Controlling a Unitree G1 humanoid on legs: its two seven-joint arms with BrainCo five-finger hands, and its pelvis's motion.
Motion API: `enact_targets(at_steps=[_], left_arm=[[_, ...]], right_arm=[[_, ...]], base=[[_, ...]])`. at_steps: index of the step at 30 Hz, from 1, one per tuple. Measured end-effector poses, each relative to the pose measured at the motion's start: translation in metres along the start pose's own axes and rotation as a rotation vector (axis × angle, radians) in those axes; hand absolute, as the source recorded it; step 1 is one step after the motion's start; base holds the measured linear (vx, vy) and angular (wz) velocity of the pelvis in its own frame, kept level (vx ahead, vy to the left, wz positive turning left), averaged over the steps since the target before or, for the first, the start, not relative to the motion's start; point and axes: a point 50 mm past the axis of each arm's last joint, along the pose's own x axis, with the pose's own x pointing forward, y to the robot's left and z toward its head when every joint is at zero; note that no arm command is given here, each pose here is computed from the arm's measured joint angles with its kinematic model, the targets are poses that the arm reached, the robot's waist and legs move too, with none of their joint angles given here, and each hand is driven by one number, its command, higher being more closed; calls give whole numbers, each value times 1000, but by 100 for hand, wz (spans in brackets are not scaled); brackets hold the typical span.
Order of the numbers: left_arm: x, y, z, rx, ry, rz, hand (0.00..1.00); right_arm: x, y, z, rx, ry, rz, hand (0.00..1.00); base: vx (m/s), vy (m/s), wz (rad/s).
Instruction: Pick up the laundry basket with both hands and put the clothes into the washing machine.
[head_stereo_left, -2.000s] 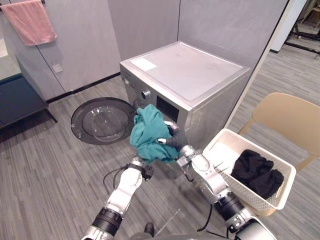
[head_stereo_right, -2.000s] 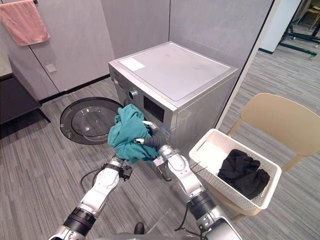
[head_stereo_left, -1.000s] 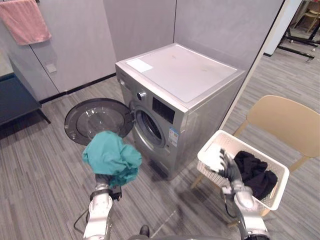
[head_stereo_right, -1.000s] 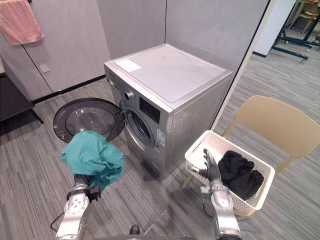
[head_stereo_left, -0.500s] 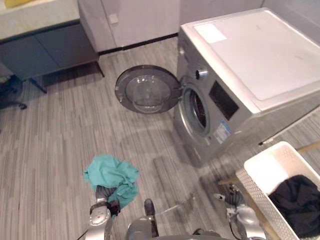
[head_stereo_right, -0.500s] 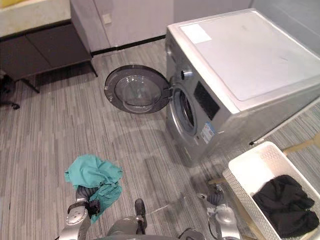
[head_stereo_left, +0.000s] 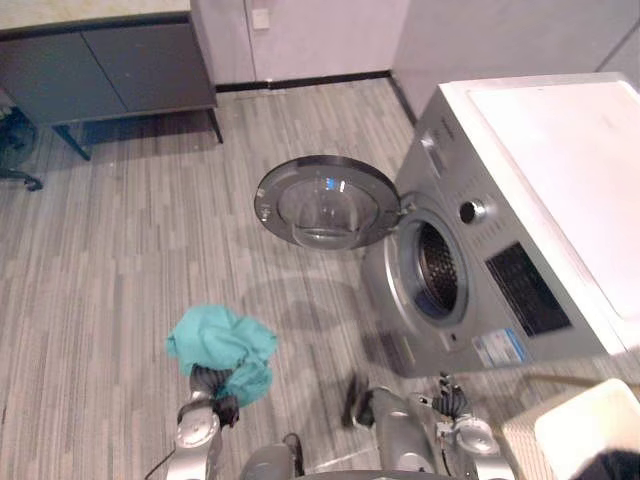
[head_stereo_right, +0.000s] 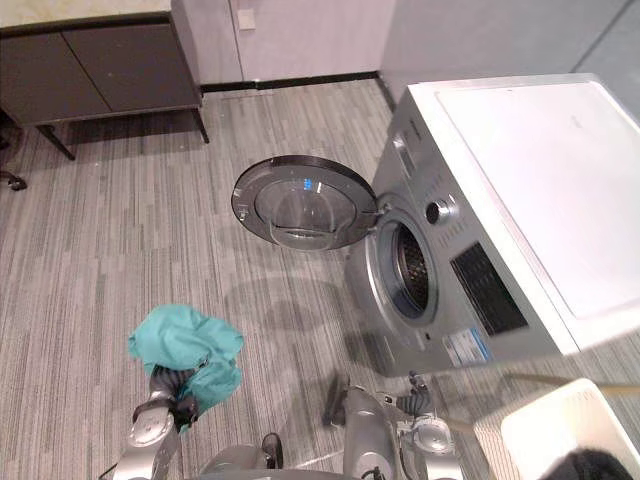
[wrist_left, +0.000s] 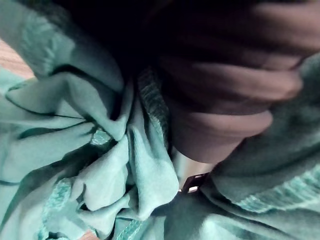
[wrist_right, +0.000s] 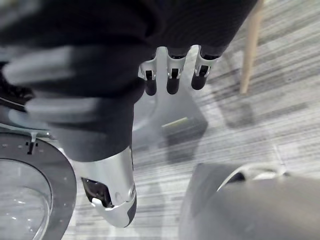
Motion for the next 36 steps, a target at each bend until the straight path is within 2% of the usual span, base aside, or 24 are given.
enact_targets(at_steps=[3,9,14,18,23,28,36], left_arm=[[1,-21,6,-51,-14,-52,100],[-9,-33,17,-96,-72,-102,100],[-11,-52,24,-75,-103,-179,100],[-7,-55,26,-11,-109,-212,100],[-7,-59,35,37,-159,-238,100],[-5,-55,39,103,-185,-237,100],[-4,-56,43,127,-226,-235,100]], right_arm=[[0,-2,11,0,-47,-1,0],[-5,2,55,10,-251,3,0],[-7,0,52,13,-248,-10,0],[-15,23,30,68,-173,41,0],[-14,24,36,66,-198,45,0],[0,25,30,-43,-132,73,0],[11,4,27,-173,-92,56,0]], base=[[656,-100,39],[508,2,-71],[313,315,-93],[172,309,-82],[51,191,-131],[20,19,-148],[84,-104,-106]])
